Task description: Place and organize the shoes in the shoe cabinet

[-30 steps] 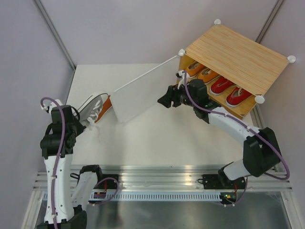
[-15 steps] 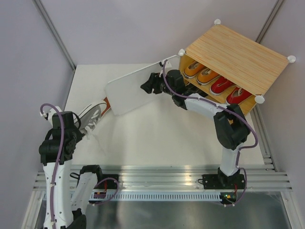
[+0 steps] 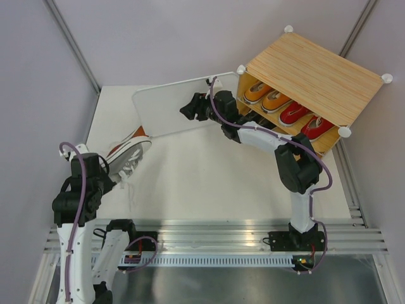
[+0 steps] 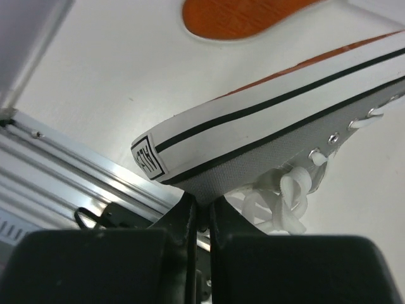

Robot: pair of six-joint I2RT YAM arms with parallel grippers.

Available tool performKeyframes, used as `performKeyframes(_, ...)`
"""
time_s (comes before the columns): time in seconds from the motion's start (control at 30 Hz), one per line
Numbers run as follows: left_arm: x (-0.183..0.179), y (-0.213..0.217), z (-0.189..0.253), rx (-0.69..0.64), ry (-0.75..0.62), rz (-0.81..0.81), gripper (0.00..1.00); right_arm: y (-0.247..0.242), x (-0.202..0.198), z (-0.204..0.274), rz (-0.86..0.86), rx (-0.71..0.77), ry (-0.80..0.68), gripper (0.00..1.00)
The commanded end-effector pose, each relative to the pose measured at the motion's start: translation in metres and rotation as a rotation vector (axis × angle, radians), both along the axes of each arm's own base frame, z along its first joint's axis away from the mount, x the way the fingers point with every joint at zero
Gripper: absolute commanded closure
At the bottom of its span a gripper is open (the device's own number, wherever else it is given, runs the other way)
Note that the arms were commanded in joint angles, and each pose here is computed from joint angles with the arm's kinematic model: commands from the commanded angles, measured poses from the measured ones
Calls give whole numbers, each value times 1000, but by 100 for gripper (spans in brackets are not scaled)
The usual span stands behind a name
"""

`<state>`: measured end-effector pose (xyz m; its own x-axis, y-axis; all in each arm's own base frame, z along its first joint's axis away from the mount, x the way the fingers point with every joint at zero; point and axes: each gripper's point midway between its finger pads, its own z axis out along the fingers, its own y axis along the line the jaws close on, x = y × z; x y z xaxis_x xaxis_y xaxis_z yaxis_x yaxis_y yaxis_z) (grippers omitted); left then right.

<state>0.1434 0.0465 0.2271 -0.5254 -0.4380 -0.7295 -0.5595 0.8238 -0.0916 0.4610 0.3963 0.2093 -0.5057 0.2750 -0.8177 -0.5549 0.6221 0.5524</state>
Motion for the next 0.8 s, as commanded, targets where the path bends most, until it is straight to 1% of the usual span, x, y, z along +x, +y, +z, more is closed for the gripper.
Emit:
performKeyframes(0.0, 36, -51, 9, -153, -117, -278, 98, 2, -3, 36, 13, 35, -77, 32)
performKeyframes(0.03, 42, -58, 10, -176, -135, -307, 98, -2, -7, 38, 12, 16, -71, 33)
performKeyframes(0.1, 47, -87, 2, -302, -110, -425, 98, -8, -12, 44, 14, -17, -91, 32)
performKeyframes(0.13, 50, -95, 0, -337, -103, -452, 98, -13, -16, 37, 16, -48, -72, 32)
performKeyframes(0.17, 55, -101, -3, -378, -102, -458, 98, -17, -22, 50, 23, -65, -107, 32)
performKeyframes(0.23, 61, -116, -10, -461, -72, -505, 98, -25, -31, 47, 36, -112, -97, 32)
performKeyframes(0.3, 69, -127, -14, -527, -70, -526, 98, -33, -40, 59, 53, -156, -131, 32)
performKeyframes(0.37, 76, -134, -23, -583, -39, -524, 98, -43, -50, 56, 67, -214, -113, 32)
performKeyframes(0.4, 80, -142, -22, -602, -48, -556, 98, -51, -54, 73, 58, -228, -163, 32)
performKeyframes(0.43, 81, -150, -24, -613, -34, -582, 98, -58, -61, 64, 62, -270, -133, 32)
performKeyframes(0.47, 86, -155, -31, -637, 5, -578, 98, -64, -65, 69, 54, -284, -149, 32)
performKeyframes(0.5, 88, -167, -32, -637, 17, -616, 98, -73, -69, 82, 32, -290, -176, 32)
performKeyframes(0.53, 90, -174, -35, -643, 34, -628, 98, -80, -74, 81, 29, -323, -184, 32)
performKeyframes(0.57, 93, -181, -42, -668, 67, -616, 98, -87, -76, 85, 15, -338, -194, 32)
performKeyframes(0.6, 98, -195, -41, -677, 61, -649, 98, -92, -79, 89, 2, -350, -203, 32)
performKeyframes(0.67, 102, -210, -47, -728, 75, -637, 98, -112, -87, 95, -48, -389, -219, 32)
performKeyframes(0.7, 103, -222, -57, -741, 107, -647, 98, -120, -90, 98, -71, -399, -225, 32)
performKeyframes(0.73, 111, -230, -55, -746, 78, -661, 98, -133, -96, 96, -102, -416, -219, 32)
performKeyframes(0.77, 112, -238, -62, -768, 100, -648, 98, -140, -100, 95, -117, -425, -215, 32)
